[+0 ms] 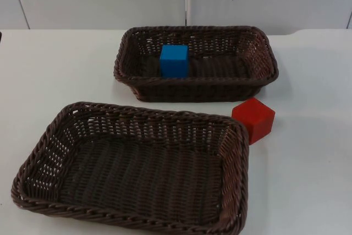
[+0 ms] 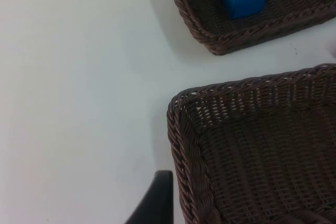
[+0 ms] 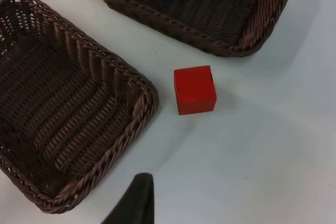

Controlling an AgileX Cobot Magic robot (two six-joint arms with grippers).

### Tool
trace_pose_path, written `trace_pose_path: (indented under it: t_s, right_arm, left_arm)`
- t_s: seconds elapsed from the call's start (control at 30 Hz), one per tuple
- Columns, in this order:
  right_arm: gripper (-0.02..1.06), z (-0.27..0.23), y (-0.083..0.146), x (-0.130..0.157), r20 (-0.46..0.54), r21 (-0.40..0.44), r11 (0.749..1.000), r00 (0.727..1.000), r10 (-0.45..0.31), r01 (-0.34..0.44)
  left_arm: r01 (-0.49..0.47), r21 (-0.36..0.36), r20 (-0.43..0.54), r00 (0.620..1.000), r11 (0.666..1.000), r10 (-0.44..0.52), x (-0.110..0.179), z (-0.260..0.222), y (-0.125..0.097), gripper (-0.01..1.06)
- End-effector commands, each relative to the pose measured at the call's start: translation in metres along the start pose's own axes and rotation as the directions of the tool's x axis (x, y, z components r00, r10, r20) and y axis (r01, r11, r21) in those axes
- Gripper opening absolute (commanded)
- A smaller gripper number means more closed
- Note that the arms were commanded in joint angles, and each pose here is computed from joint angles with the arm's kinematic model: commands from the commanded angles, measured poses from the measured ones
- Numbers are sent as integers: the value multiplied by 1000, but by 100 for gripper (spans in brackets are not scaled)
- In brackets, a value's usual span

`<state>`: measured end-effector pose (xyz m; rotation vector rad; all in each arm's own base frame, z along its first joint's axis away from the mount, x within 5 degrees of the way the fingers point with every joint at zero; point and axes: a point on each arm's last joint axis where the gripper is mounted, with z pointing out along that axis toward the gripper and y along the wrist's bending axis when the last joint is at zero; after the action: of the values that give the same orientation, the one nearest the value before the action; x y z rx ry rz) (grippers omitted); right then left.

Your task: Pick up one cube with the left hand and place it into the upper basket. Pick up one cube with the right hand and place it into the lower basket.

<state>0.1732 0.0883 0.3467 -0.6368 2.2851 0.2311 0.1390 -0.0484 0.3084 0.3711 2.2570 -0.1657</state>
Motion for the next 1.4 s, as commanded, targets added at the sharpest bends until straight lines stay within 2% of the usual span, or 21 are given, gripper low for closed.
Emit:
trace_pose_path:
  t_s: [0.0, 0.13, 0.33, 0.47, 0.67, 0.8, 1.1, 1.37]
  right_arm:
    - [101, 3, 0, 1, -21, -4, 1000, 1000, -19, 19]
    - [101, 29, 1, -1, -94, -32, 999, 995, -33, 30]
    - [101, 63, -1, -4, -141, -33, 999, 990, -27, 23]
    - [101, 104, -1, -3, -189, -46, 999, 982, -12, 3]
    - [101, 139, -3, -1, -195, -37, 999, 981, -2, -6]
    - [101, 179, -3, 2, -176, -39, 996, 981, 77, -85]
    - [101, 219, -4, 12, -154, -21, 981, 970, 189, -195]
    - [101, 235, -5, 13, -154, -5, 972, 960, 232, -236]
  left_arm:
    - [2, -3, 7, 1000, 1000, -2, 0, -1, 0, 90]
    - [2, -3, 9, 1000, 1000, -2, 0, -1, 0, 90]
    - [2, -3, 9, 1000, 1000, -2, 0, -1, 0, 90]
    - [4, -2, 6, 1000, 1000, -4, 0, -1, 0, 90]
    - [7, 1, 6, 1000, 1000, -7, 0, -1, 0, 90]
    - [7, 1, 6, 1000, 1000, -7, 0, -1, 0, 90]
    - [7, 1, 6, 1000, 1000, -7, 0, -1, 0, 90]
    - [7, 1, 6, 1000, 1000, -7, 0, -1, 0, 90]
